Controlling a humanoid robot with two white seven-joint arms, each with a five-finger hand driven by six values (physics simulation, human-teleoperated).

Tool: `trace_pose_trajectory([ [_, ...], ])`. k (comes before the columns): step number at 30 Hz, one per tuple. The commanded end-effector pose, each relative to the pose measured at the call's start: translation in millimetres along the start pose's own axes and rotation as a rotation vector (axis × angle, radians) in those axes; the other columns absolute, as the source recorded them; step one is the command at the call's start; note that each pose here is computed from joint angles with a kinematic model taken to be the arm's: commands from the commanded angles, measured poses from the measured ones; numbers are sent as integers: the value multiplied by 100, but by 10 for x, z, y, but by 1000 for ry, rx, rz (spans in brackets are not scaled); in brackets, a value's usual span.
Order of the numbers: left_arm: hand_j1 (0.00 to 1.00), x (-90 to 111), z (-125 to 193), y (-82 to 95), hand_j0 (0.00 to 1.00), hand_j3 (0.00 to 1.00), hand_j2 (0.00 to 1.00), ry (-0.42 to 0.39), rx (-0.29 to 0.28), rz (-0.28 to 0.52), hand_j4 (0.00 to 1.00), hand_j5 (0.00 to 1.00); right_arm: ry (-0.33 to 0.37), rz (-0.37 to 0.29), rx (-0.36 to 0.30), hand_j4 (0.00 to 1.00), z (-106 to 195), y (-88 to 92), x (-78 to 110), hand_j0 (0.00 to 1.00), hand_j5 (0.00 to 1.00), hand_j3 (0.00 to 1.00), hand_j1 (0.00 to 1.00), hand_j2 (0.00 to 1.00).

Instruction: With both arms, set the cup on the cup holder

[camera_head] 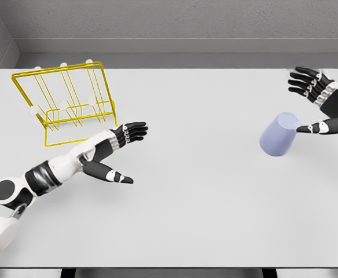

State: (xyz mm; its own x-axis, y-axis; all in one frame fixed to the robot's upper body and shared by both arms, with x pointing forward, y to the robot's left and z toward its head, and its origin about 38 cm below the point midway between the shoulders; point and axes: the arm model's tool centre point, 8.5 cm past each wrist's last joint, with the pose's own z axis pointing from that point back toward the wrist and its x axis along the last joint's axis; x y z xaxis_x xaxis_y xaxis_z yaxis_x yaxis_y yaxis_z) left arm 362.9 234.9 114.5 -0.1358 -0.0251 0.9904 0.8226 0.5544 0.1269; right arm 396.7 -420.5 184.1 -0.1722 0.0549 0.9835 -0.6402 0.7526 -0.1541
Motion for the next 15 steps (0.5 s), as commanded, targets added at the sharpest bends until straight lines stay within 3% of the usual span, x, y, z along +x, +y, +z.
trace_pose_trajectory([
  [1,100,-7,-11,-6,100,100,100,-2,1,5,100,100,-21,31,-42,100,88,-113,11,100,100,100,100,100],
  [10,100,-104,37,60,100,100,100,23,25,17,100,100,-27,-35,-85,100,35,-21,-313,100,100,100,100,100],
  [12,100,-110,26,53,100,100,100,21,26,20,100,100,-30,-19,-134,100,162,-55,-441,100,100,100,100,100],
  [15,100,-128,46,87,100,100,100,25,40,23,100,100,-21,-21,-143,100,215,-53,-478,100,100,100,100,100],
])
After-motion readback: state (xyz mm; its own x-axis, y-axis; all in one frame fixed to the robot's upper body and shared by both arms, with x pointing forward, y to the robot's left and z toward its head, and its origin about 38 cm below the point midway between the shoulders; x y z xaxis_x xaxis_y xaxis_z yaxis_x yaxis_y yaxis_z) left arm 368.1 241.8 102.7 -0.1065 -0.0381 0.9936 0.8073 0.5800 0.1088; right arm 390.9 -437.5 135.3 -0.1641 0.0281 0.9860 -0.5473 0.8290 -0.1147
